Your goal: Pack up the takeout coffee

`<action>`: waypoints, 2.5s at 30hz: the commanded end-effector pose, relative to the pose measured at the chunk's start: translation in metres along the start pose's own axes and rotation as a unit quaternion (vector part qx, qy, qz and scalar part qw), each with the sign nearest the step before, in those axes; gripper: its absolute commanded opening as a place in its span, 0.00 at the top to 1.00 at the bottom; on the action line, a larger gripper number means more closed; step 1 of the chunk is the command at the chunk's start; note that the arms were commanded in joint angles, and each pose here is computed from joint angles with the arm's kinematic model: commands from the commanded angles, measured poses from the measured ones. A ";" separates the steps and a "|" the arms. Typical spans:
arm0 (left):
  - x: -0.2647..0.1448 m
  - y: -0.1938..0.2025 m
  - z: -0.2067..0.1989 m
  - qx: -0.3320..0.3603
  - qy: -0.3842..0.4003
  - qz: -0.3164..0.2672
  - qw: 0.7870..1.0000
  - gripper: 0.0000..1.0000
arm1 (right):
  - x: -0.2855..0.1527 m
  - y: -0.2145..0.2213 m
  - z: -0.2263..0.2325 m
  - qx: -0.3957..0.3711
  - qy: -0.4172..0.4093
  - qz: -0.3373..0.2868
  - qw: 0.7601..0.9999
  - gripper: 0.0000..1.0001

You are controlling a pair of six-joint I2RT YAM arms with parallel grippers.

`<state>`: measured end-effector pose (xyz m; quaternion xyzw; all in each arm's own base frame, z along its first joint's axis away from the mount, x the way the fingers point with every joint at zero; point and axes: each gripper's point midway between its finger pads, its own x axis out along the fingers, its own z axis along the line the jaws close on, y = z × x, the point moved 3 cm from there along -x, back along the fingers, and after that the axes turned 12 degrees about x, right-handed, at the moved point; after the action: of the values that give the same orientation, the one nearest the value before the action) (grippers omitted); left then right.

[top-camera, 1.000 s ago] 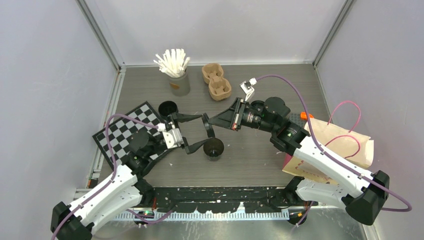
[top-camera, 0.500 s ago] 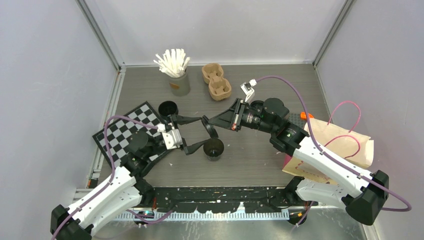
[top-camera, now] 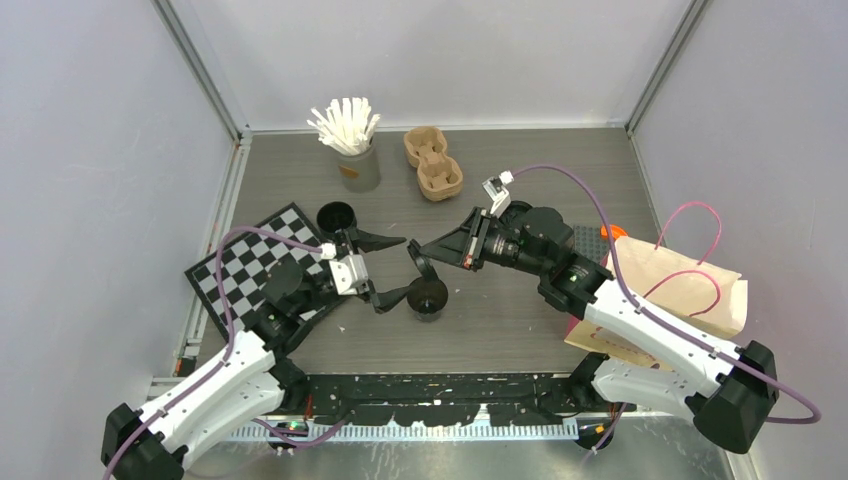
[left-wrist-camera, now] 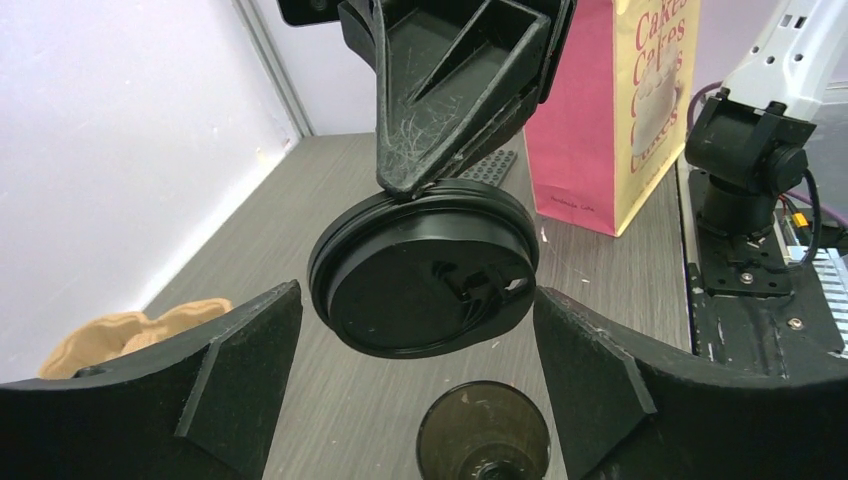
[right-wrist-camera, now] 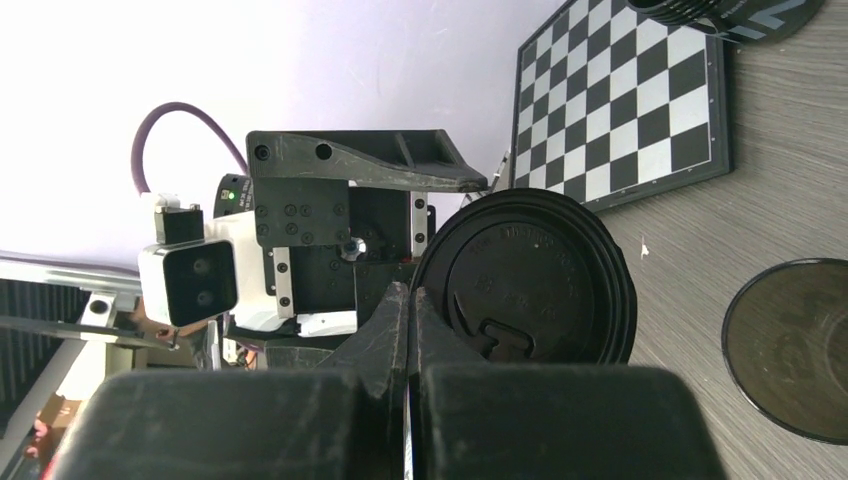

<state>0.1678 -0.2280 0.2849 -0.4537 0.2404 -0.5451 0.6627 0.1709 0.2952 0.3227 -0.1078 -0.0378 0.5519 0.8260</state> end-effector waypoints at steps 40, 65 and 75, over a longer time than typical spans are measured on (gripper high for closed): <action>0.016 0.002 0.010 0.007 -0.048 -0.035 0.998 0.14 | 0.000 -0.013 0.023 0.040 -0.080 -0.056 0.994 1.00; -0.019 0.041 -0.021 -0.129 -0.024 0.221 0.966 0.22 | -0.089 -0.034 -0.011 -0.108 0.116 -0.196 0.968 0.42; -0.006 0.063 -0.034 -0.139 0.019 0.371 0.918 0.23 | -0.119 -0.029 -0.017 -0.144 0.165 -0.195 0.956 0.35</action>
<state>0.1674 -0.2366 0.2269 -0.4438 0.4441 -0.2957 0.7200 0.1584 0.1874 0.3052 -0.2728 0.0080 0.3611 0.8917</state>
